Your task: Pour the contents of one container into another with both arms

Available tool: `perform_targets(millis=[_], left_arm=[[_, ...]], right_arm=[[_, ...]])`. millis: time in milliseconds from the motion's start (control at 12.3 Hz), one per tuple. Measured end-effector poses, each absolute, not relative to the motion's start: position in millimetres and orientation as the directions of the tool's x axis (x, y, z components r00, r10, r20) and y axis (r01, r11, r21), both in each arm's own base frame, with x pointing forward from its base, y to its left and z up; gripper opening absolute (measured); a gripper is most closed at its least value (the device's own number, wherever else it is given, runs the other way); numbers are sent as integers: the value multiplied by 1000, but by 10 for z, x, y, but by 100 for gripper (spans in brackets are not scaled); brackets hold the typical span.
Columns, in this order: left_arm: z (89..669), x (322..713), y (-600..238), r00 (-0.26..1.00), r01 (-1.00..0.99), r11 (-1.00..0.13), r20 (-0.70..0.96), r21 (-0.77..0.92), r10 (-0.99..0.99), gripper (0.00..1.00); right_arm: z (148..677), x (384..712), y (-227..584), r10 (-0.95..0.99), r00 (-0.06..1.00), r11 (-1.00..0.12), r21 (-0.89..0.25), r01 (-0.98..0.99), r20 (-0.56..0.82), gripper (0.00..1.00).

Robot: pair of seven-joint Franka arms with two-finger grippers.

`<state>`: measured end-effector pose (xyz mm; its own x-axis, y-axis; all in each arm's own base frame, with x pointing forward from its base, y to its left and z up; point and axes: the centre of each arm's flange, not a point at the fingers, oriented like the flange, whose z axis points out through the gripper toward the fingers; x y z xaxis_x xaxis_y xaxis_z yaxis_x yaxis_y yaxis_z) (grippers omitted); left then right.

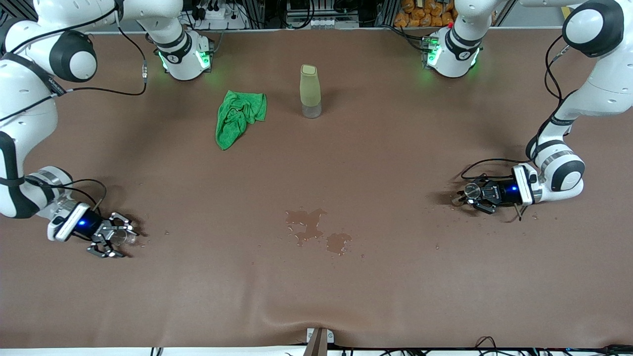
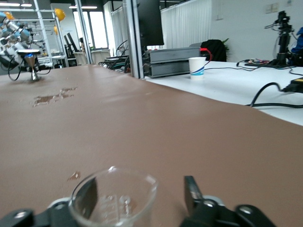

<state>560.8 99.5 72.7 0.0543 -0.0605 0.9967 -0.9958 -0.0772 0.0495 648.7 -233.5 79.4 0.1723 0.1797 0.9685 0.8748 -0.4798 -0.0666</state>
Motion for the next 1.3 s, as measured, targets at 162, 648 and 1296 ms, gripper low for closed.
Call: perform_targets(millis=[162,648,1296], left_arm=[[718,5605,993,54,-996,-77,997,50,-60,21],[617,5558,1011,47,-996,-83,998,43,-52,21],[644,5575,1048,43,-996,-85,998,39,-45,100]], right_arm=[[982,6532,-2434,162,197,-496,-93,864,967,100],[1728,6722,-2524,91,390,-538,-284,794,916,100],[2611,7101,-2197,189,803,-690,-505,519,565,100]])
